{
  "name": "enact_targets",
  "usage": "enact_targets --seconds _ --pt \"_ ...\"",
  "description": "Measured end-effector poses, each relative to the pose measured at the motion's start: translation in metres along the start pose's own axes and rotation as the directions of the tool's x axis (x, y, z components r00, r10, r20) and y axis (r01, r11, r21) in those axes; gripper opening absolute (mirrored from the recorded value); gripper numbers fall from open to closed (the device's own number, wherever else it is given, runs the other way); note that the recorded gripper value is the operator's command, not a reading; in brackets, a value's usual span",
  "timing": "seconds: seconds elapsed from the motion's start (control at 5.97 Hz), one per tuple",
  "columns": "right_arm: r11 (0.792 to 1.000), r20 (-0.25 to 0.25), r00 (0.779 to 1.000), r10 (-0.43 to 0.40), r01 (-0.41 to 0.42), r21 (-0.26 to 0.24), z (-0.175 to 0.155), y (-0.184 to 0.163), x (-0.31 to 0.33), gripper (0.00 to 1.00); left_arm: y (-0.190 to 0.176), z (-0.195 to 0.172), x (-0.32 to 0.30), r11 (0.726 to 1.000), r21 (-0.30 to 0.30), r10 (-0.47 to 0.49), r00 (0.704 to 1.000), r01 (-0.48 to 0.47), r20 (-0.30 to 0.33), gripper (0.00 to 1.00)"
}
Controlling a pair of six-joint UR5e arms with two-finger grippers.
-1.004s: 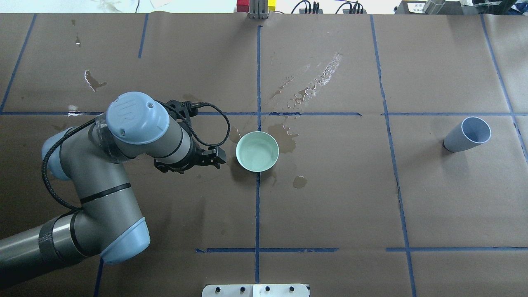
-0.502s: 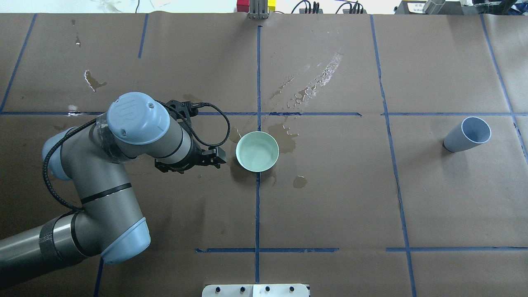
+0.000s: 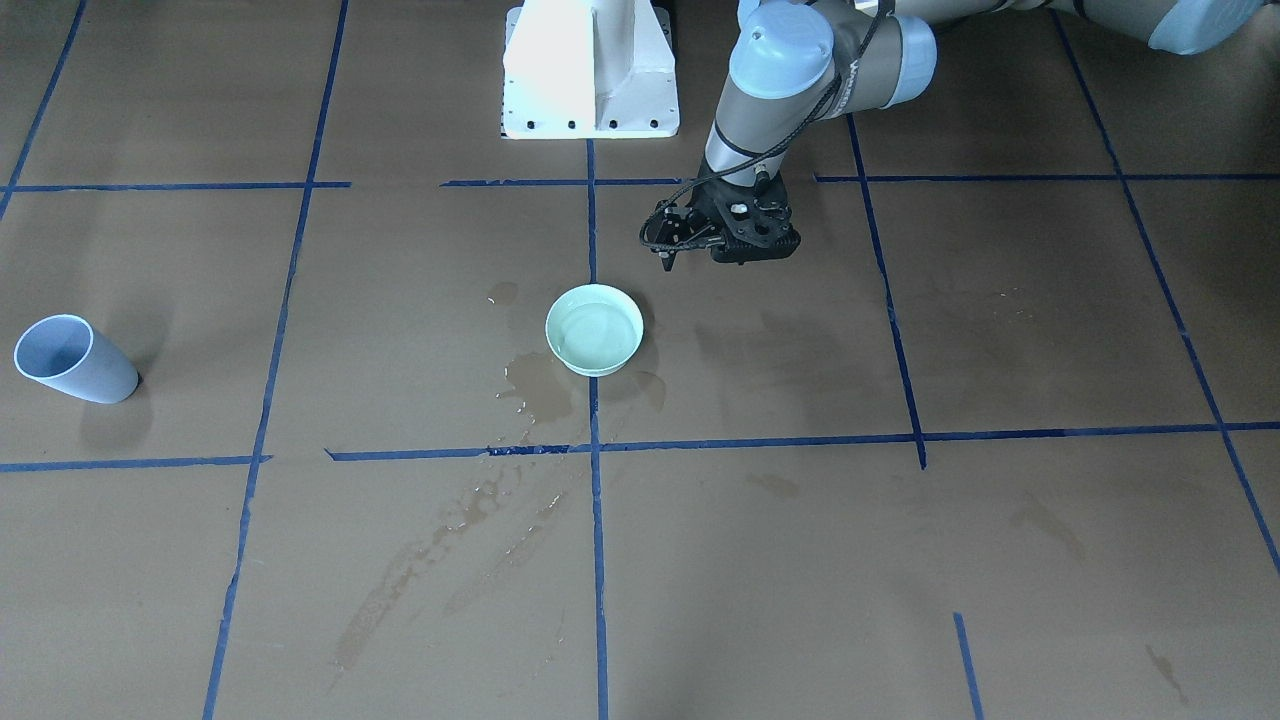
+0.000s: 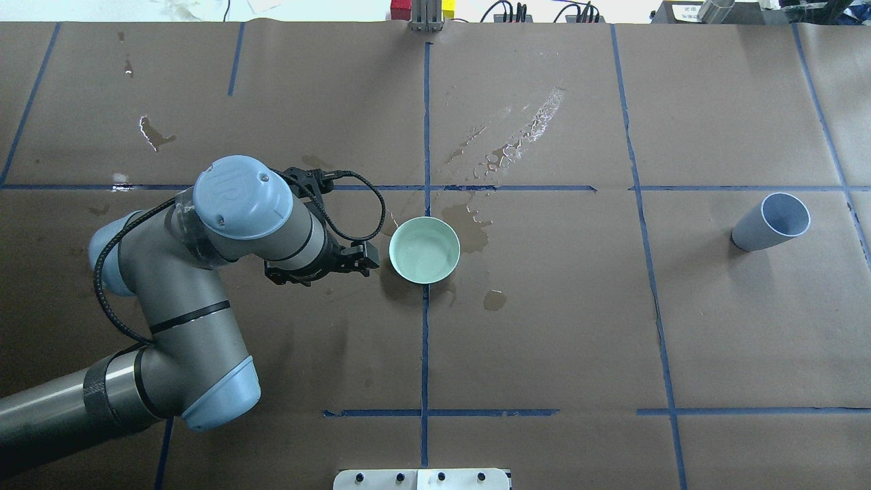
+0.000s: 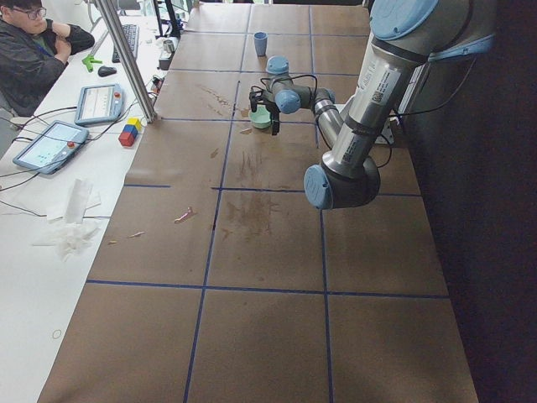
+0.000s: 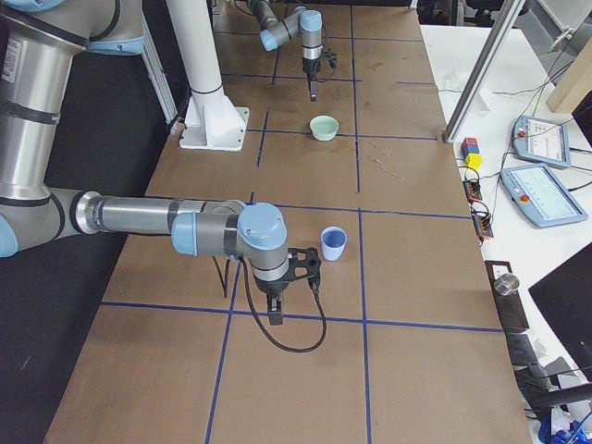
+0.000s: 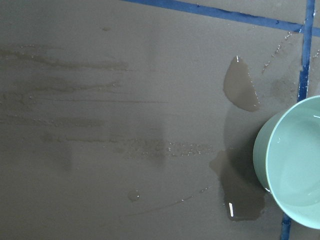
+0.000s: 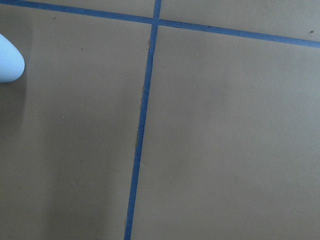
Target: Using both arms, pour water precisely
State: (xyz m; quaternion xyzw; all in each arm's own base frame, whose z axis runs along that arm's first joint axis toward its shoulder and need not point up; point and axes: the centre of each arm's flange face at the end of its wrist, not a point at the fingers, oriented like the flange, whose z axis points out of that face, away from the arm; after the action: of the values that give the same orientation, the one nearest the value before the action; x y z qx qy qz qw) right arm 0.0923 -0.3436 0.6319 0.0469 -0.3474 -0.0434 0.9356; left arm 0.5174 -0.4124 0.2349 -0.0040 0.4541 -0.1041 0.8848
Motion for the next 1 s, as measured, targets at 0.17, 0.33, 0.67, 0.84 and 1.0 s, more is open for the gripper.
enact_targets --seconds 0.17,0.33,0.67,0.84,1.0 --pt "1.0 0.001 1.0 0.002 -0.002 -0.001 0.0 0.001 0.0 1.0 -0.005 0.016 0.015 0.998 0.017 -0.063 0.997 0.064 -0.04 1.0" --pt "1.0 0.003 1.0 0.004 -0.004 -0.003 0.001 0.002 0.001 1.0 -0.01 0.027 0.028 0.992 0.029 -0.12 0.991 0.122 -0.065 0.99" --pt "1.0 0.004 1.0 0.007 -0.007 -0.007 0.003 0.004 0.002 1.0 -0.013 0.046 0.043 0.985 0.046 -0.162 0.985 0.165 -0.062 0.91" --pt "1.0 0.003 1.0 0.009 -0.009 -0.009 0.004 0.005 0.003 1.0 -0.01 0.053 0.046 0.985 0.045 -0.162 0.985 0.165 -0.054 0.55" --pt "1.0 0.003 1.0 0.01 -0.01 -0.012 0.005 0.006 0.004 1.0 -0.006 0.058 0.048 0.986 0.041 -0.16 0.986 0.162 -0.047 0.25"
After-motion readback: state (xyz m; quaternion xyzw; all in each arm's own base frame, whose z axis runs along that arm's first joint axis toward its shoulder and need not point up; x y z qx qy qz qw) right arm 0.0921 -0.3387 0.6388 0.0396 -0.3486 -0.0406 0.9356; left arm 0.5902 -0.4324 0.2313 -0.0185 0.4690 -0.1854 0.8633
